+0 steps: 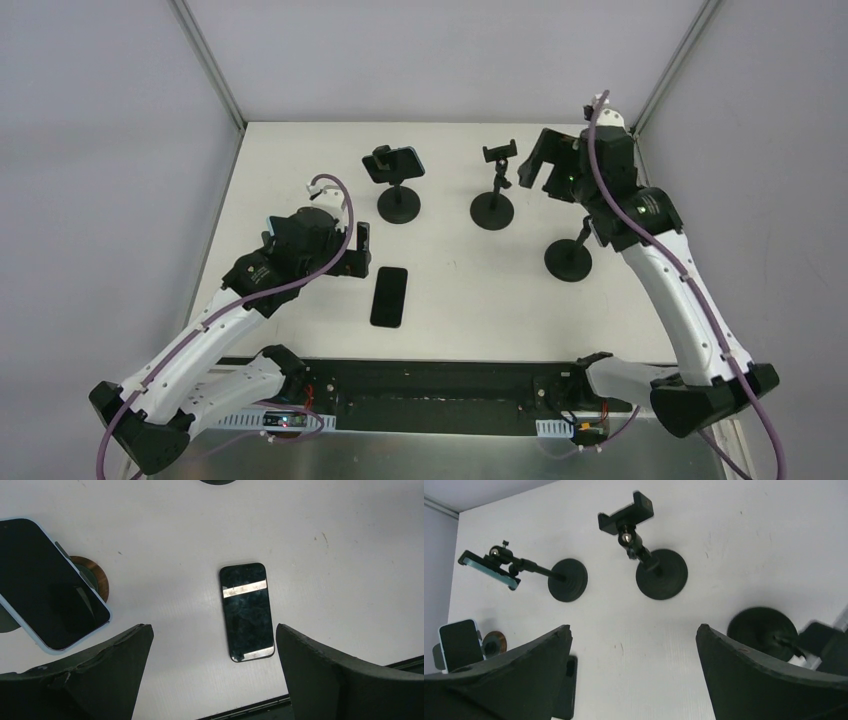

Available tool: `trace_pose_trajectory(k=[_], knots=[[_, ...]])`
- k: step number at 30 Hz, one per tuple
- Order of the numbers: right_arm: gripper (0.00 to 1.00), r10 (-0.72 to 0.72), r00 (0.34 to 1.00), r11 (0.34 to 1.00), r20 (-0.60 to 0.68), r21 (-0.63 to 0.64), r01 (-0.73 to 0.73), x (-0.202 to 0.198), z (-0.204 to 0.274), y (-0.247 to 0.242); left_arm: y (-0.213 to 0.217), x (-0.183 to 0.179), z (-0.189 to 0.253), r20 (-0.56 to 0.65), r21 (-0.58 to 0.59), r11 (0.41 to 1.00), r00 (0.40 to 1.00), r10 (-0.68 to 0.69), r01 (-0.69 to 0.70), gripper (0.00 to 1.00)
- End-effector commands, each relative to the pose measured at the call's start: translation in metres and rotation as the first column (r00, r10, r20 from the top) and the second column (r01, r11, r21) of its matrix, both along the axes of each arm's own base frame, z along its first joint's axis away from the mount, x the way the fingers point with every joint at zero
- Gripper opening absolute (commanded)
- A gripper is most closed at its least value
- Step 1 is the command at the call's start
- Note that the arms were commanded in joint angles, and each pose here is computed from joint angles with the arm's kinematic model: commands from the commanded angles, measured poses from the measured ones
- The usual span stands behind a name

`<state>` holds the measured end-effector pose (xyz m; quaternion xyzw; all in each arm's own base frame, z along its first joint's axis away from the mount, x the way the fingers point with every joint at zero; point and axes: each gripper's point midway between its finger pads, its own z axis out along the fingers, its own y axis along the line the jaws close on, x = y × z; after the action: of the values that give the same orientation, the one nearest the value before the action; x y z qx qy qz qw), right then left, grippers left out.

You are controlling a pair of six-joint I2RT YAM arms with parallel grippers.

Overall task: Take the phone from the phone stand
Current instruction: Move the phone stand to the center of the board, then pick up the phone stand with the phone at the center of the board.

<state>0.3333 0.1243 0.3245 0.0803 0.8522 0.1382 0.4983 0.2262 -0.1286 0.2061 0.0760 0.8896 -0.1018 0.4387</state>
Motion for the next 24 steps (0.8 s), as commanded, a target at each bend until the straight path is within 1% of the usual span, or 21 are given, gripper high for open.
trace_pose_trajectory(k=[1,4,7,9,10,12,14,15,17,21,24], knots=[[0.99,-0.092,0.985,0.992,-0.149,0.069,0.104,-0.057,0.002,-0.029,0.006,0.01,0.013,0.041,0.035,0.999,0.999,0.017,-0.019,0.99],[1.0,-0.197,0.96,0.967,-0.198,0.123,0.224,-0.071,0.009,-0.057,0.008,0.011,0.013,0.046,0.048,0.999,0.999,0.021,-0.024,0.99],[1.0,-0.329,0.911,0.906,-0.248,0.188,0.379,-0.076,0.011,-0.089,0.008,0.011,0.014,0.05,0.052,0.999,0.999,0.013,-0.016,0.99],[1.0,-0.405,0.862,0.849,-0.304,0.225,0.478,-0.078,0.006,-0.11,0.008,0.009,0.013,0.049,0.055,0.998,0.999,-0.003,0.0,0.99],[1.0,-0.433,0.835,0.81,-0.34,0.26,0.526,-0.077,0.002,-0.119,0.007,0.007,0.012,0.047,0.055,0.998,0.999,-0.013,0.01,0.99],[1.0,-0.454,0.792,0.735,-0.407,0.332,0.592,-0.073,-0.007,-0.133,0.007,0.005,0.009,0.044,0.06,0.998,0.999,-0.029,0.026,0.99],[1.0,-0.484,0.757,0.673,-0.439,0.366,0.643,-0.068,-0.017,-0.148,0.007,0.003,0.008,0.045,0.067,0.997,0.998,-0.047,0.044,0.99],[1.0,-0.502,0.744,0.653,-0.442,0.37,0.661,-0.066,-0.02,-0.155,0.007,0.001,0.007,0.047,0.071,0.996,0.997,-0.057,0.054,0.99],[1.0,-0.518,0.727,0.634,-0.45,0.369,0.68,-0.061,-0.026,-0.165,0.009,0.0,0.004,0.048,0.084,0.995,0.997,-0.067,0.063,0.99],[1.0,-0.541,0.697,0.622,-0.471,0.334,0.709,-0.049,-0.038,-0.182,0.012,-0.002,-0.003,0.042,0.124,0.988,0.994,-0.098,0.092,0.99],[1.0,-0.559,0.697,0.629,-0.449,0.319,0.709,-0.039,-0.048,-0.193,0.015,-0.004,-0.009,0.037,0.146,0.984,0.994,-0.106,0.1,0.99]])
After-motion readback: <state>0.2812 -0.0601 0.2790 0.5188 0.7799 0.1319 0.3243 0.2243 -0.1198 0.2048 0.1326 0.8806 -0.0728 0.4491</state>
